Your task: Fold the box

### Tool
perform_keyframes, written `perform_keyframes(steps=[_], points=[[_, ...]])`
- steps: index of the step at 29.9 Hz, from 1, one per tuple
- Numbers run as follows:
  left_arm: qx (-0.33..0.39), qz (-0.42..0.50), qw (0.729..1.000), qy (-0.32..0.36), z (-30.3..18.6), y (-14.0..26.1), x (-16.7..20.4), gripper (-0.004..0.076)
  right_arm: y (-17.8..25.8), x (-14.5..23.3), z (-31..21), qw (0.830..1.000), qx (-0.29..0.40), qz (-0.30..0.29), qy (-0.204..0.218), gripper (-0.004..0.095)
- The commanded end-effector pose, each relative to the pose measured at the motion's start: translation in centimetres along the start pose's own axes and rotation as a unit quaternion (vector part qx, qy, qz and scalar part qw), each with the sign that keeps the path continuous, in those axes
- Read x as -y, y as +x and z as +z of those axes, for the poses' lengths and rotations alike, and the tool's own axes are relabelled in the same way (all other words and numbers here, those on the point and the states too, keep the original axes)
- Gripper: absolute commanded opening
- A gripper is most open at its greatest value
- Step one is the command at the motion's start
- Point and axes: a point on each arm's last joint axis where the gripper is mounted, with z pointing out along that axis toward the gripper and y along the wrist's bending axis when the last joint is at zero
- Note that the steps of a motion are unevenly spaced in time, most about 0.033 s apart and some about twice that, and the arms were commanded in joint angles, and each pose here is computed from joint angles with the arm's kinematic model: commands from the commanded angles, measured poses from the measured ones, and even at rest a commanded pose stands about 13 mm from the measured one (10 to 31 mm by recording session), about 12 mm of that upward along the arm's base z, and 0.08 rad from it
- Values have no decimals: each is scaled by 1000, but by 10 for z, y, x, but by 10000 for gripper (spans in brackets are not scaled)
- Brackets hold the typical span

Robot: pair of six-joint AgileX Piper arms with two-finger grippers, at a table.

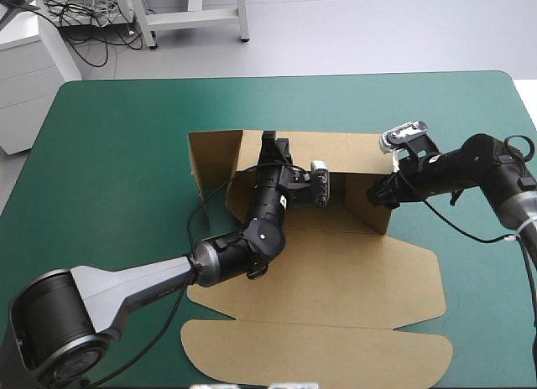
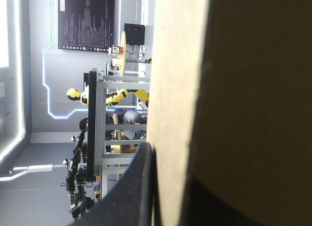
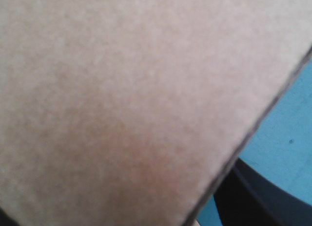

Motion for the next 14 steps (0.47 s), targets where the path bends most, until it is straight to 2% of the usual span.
perform_keyframes(steps=[1,3,6,7,8,14], points=[[32,-10,999,-2,-5,-5,-6,-10,-15,-11,-16,998,64,15,-8,531],[32,-17,999,-2,-5,-5,-6,-10,-16,-10,-16,998,67,15,-5,423],[32,-34,999,-1,-5,-5,-6,-10,-18,-8,-17,997,80,10,7,169],[32,-38,999,-1,-5,-5,-6,-10,-20,-6,-17,996,88,9,14,57],[32,-42,999,-1,-5,-5,-6,-10,-21,-5,-17,995,95,9,20,-5],[32,-46,998,-1,-5,-5,-6,-10,-29,-2,-19,990,139,15,35,-5]])
